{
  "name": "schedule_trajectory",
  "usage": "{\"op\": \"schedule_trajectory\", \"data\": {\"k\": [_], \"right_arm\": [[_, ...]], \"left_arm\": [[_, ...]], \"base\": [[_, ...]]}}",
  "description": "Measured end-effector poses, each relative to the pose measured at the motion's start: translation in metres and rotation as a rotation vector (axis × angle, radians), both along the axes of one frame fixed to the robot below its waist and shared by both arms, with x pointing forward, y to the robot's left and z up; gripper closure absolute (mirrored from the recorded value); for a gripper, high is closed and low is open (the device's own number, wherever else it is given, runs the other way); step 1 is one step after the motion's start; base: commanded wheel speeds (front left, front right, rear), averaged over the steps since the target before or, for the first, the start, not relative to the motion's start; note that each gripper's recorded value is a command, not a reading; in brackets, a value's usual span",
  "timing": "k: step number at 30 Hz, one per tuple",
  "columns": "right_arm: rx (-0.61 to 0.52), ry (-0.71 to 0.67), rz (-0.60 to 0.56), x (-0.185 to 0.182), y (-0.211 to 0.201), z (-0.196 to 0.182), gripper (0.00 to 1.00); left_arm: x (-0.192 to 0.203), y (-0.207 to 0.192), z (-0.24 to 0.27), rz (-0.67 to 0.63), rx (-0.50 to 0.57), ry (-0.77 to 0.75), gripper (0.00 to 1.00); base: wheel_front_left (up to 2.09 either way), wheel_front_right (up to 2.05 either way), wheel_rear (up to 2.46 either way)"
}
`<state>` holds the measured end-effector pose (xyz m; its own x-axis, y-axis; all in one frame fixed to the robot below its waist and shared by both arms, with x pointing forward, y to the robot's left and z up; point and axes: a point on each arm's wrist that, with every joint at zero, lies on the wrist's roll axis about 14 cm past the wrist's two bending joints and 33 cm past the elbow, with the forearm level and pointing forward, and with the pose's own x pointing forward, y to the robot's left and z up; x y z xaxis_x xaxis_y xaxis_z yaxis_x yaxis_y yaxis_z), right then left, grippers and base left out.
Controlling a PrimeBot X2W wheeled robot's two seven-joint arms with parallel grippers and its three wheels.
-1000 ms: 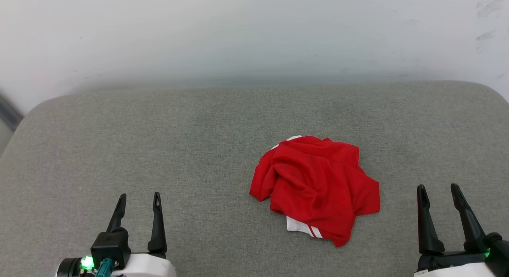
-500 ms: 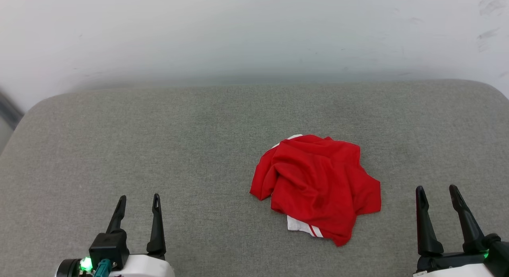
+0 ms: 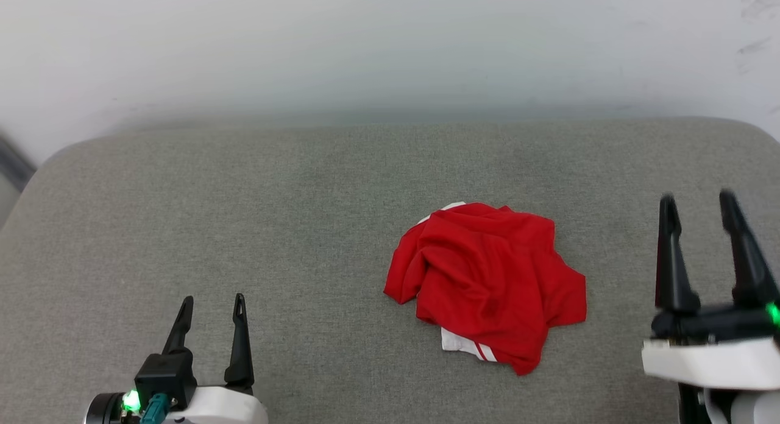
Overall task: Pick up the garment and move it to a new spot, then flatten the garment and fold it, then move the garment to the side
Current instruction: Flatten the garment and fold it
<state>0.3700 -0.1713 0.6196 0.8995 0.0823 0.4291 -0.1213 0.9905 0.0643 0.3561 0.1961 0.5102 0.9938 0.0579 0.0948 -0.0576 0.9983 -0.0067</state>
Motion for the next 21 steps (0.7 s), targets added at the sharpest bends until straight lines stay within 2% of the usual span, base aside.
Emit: {"op": "schedule_trajectory", "data": {"k": [1,2,4,9,15,21], "right_arm": [[0.000,0.000,0.000,0.000,0.000,0.000,0.00],[-0.013,-0.082,0.025,0.007,0.010,0.026,0.00],[-0.041,-0.128,0.065,0.015,0.026,0.041,0.00],[-0.158,-0.104,0.225,0.043,0.065,0.035,0.00],[-0.383,0.121,0.421,0.071,0.108,-0.004,0.00],[-0.614,0.467,0.606,0.062,0.134,-0.069,0.00]], "left_arm": [[0.000,0.000,0.000,0.000,0.000,0.000,0.00],[0.003,0.000,0.000,-0.001,-0.001,0.000,0.00],[0.006,-0.001,0.000,-0.003,-0.001,0.000,0.00],[0.015,-0.004,-0.003,-0.016,0.001,0.008,0.00],[0.022,-0.004,-0.006,-0.015,-0.001,0.017,0.00],[0.027,-0.002,-0.010,-0.010,-0.004,0.028,0.00]], "base": [[0.00,0.00,0.00],[0.00,0.00,0.00],[0.00,0.00,0.00],[0.00,0.00,0.00],[0.00,0.00,0.00],[0.00,0.00,0.00]]}}
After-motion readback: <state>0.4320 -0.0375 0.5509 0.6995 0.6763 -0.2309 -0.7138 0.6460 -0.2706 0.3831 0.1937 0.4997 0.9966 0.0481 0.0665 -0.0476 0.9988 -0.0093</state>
